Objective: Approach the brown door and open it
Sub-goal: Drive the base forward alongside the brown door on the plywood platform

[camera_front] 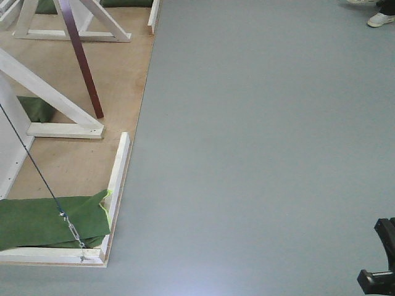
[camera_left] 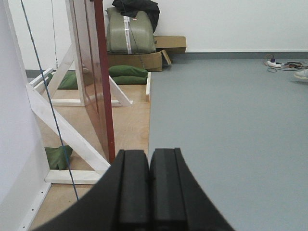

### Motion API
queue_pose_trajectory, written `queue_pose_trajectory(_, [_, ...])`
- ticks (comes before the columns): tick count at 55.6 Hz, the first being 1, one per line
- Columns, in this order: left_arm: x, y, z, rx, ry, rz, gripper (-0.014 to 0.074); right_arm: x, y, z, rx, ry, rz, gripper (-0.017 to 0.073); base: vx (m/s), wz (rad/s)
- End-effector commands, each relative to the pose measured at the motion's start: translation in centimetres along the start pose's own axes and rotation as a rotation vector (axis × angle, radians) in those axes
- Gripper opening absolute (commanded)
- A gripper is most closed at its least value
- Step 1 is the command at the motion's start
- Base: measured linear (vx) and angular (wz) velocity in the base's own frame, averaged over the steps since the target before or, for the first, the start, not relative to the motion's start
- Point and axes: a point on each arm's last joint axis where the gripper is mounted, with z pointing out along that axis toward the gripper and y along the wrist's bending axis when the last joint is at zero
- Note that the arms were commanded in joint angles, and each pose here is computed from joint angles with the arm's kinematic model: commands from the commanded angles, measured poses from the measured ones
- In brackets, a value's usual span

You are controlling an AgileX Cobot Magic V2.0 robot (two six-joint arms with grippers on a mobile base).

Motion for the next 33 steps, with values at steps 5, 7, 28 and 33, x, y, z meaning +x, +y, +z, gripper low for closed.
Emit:
queue_pose_trajectory(5, [-1.53,-0.12,-0.33,0.010,-0.116,-0.007,-0.0006,-0.62,-0.04,-0.02,0.005,-0.079,-0.011,0.0000,0.00,0.00])
queue_pose_trajectory(7, [-1.53,-0.12,-0.33,0.010,-0.116,-0.007,-0.0006,-0.62,-0.04,-0.02,0.005,-0.079,-0.011,0.0000,0.00,0.00])
queue_pose_trajectory(28, [-1.53,-0.12,-0.33,0.010,-0.116,-0.007,-0.0006,-0.62,-0.04,-0.02,0.005,-0.079,-0.011,0.0000,0.00,0.00])
queue_pose_trajectory(33, [-1.53,-0.12,-0.33,0.010,-0.116,-0.007,-0.0006,-0.62,-0.04,-0.02,0.005,-0.079,-0.011,0.0000,0.00,0.00])
